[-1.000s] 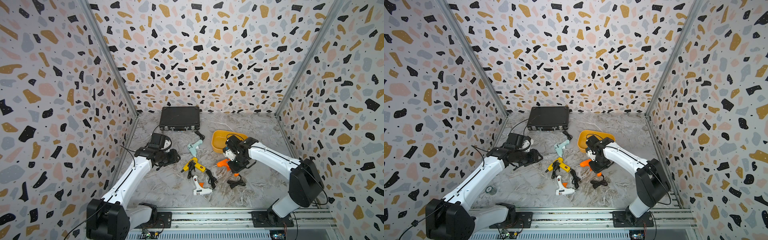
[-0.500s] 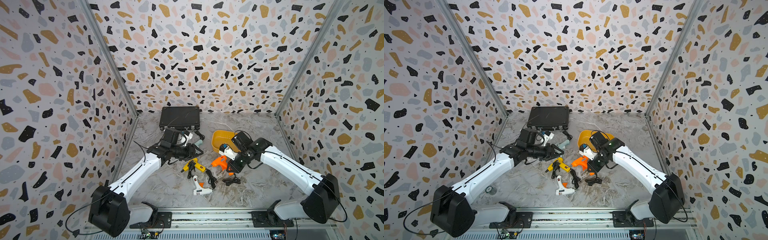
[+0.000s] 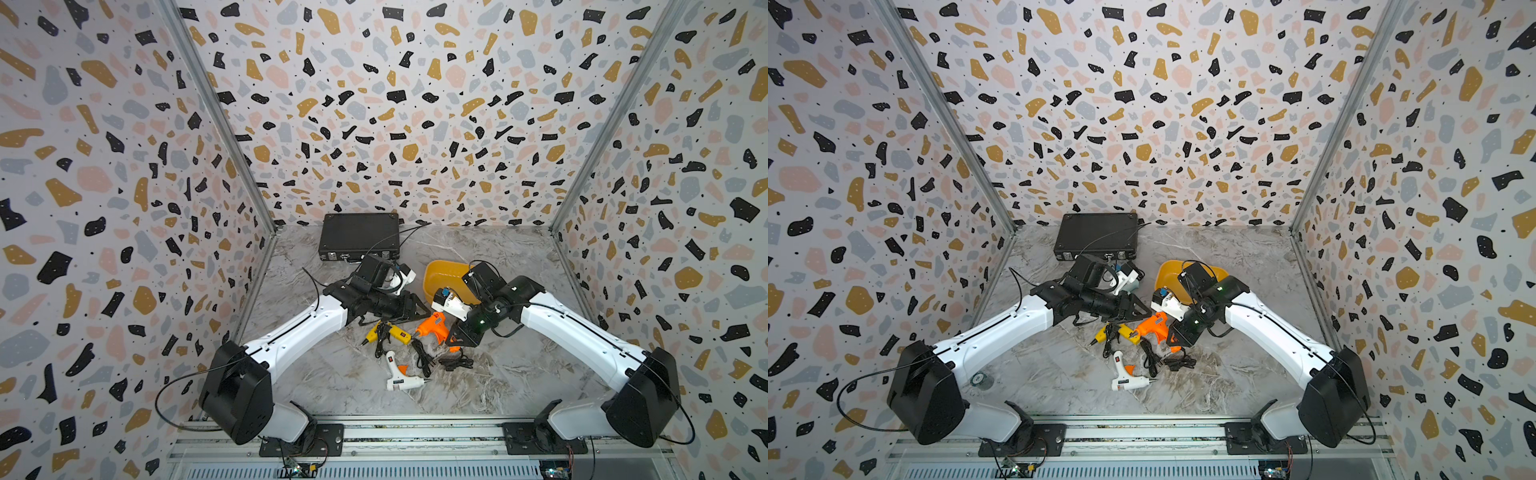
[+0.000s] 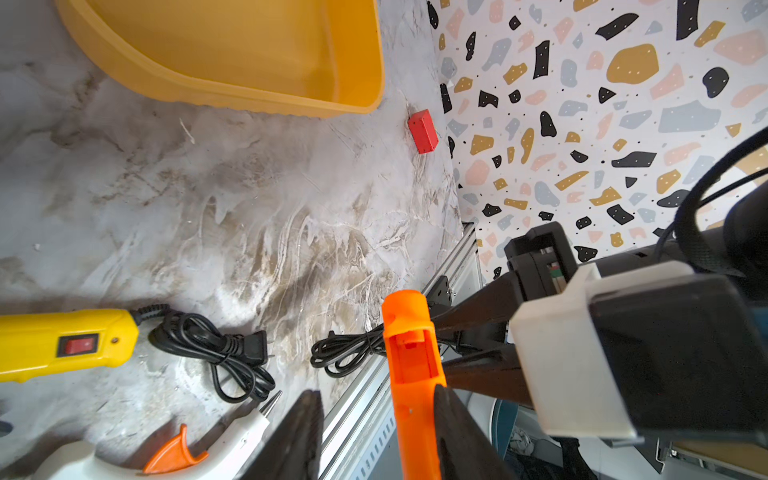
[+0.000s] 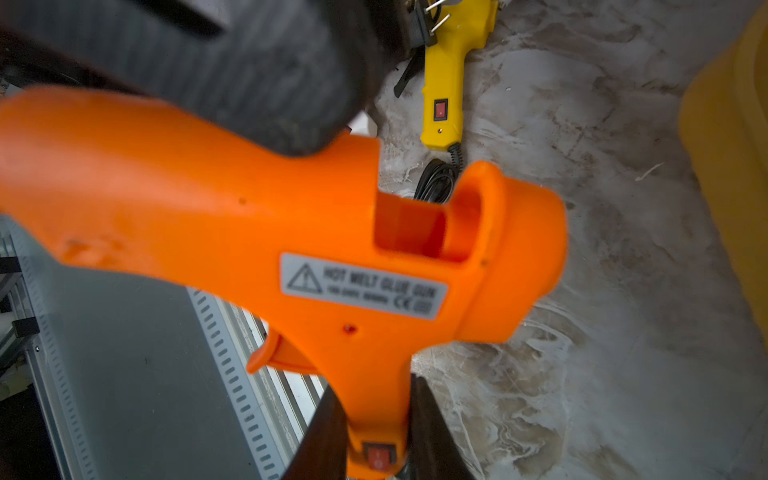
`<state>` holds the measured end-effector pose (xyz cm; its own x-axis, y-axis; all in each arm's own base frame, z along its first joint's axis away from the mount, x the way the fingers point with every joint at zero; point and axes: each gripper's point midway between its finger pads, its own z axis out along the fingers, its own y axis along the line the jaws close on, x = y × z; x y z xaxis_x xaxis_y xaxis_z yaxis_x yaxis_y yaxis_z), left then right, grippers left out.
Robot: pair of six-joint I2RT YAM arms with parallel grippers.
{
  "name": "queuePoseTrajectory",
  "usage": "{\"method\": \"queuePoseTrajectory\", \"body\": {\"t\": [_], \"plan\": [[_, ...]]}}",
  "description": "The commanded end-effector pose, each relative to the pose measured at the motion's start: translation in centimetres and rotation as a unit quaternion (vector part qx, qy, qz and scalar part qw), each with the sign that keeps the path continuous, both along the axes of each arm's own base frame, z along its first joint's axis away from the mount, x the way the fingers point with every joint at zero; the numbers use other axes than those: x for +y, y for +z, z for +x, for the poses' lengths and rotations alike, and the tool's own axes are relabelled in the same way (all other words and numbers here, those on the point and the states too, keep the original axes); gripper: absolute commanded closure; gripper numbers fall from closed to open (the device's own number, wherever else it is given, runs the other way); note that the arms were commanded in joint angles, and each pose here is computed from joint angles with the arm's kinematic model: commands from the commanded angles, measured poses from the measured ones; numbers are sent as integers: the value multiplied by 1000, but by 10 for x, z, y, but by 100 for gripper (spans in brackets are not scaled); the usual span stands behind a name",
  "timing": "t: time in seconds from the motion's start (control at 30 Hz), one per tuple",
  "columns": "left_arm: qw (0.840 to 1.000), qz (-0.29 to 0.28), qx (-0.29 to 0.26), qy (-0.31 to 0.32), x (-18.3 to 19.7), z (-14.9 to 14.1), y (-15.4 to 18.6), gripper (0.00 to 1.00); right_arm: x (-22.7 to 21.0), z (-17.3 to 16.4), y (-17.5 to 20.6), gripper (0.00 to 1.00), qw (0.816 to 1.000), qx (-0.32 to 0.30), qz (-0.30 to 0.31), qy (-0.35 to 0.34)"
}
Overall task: Put the hot melt glue gun into the storage box
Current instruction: Pick up the hot melt adhesive gun from the center of the board.
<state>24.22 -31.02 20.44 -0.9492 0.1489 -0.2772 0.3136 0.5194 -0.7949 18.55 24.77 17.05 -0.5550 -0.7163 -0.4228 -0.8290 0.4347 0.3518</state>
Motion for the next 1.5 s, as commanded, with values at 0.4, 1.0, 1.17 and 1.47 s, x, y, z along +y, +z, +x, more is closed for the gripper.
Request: {"method": "queuePoseTrajectory", "body": {"t": [0.4, 1.0, 1.17, 1.47], "plan": [[998, -3, 3, -62, -15, -18, 7, 63, 9, 5, 5, 100, 1000, -6, 12, 7], [997, -4, 4, -77, -21, -17, 7, 100, -2, 22, 23, 89, 997, -76, -8, -13], [998, 0, -14, -66, -22, -6, 14, 100, -15, 30, 38, 58, 992, -119, -20, -46], [993, -55, -87, 61, -3, 68, 72, 100, -55, 48, 102, 40, 957, -242, -21, -157]]}}
